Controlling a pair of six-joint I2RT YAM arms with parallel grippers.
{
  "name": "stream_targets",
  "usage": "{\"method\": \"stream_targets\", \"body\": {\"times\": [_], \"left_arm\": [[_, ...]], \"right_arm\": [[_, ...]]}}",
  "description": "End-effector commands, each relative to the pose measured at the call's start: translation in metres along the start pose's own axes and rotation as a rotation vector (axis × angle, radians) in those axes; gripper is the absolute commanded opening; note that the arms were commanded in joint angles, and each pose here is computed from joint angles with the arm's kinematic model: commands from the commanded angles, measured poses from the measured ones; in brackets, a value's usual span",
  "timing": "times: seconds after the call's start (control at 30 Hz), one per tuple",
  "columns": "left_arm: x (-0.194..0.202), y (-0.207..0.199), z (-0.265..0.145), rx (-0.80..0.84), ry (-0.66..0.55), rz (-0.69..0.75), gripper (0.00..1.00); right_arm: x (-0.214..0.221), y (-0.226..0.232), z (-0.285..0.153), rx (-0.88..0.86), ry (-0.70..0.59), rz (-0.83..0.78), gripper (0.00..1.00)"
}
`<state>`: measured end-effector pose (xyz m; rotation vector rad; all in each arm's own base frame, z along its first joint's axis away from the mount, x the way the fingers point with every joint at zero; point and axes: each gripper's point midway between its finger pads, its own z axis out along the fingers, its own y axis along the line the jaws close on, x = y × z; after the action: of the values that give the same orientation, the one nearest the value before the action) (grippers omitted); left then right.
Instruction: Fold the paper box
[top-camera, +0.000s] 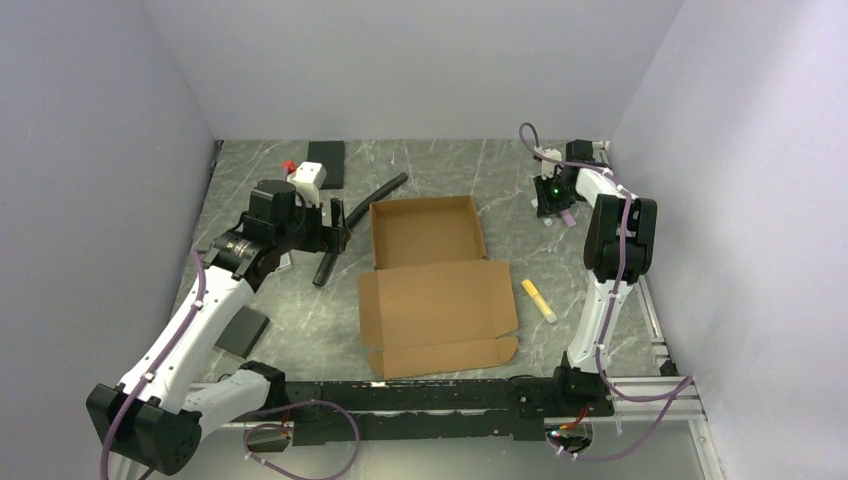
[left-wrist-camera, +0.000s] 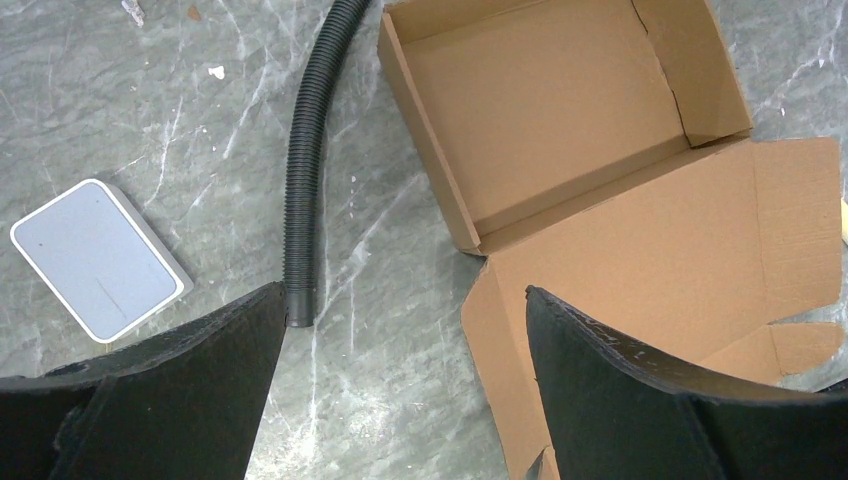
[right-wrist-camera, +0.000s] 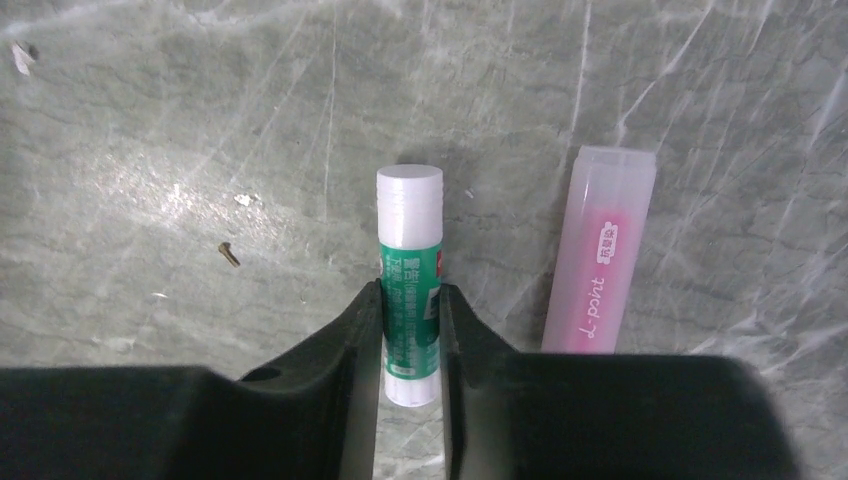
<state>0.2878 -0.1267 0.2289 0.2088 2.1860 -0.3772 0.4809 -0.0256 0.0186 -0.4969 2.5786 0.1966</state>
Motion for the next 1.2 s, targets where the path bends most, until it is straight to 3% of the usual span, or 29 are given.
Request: {"method": "stream_targets", "body": {"times": [0.0, 0.07, 0.23, 0.5, 0.73, 0.87, 1.17], "left_arm": [[-0.005, 0.001, -0.001, 0.003, -0.021, 0.032, 0.93], [-0.006, 0.001, -0.002, 0.006, -0.024, 0.032, 0.93], [-0.007, 0.000, -0.002, 0.015, -0.030, 0.025, 0.93], [-0.012, 0.005, -0.006, -0.003, -0.066, 0.007, 0.93], [-0.012, 0.011, -0.002, -0.010, -0.067, -0.016, 0.93], [-0.009, 0.017, 0.000, -0.030, -0.055, -0.025, 0.93], [-0.010, 0.021, 0.004, -0.033, -0.059, -0.040, 0.92]], "right_arm": [[0.004, -0.001, 0.001, 0.006, 0.033, 0.008, 0.08], [0.002, 0.001, -0.006, 0.005, 0.020, 0.001, 0.00], [-0.014, 0.030, -0.050, -0.099, -0.107, -0.058, 0.00], [-0.041, 0.115, -0.147, -0.376, -0.436, -0.242, 0.00], [-0.044, 0.168, -0.188, -0.579, -0.645, -0.272, 0.00], [-0.046, 0.189, -0.193, -0.670, -0.674, -0.280, 0.00], [-0.048, 0.214, -0.178, -0.693, -0.647, -0.283, 0.00]]}}
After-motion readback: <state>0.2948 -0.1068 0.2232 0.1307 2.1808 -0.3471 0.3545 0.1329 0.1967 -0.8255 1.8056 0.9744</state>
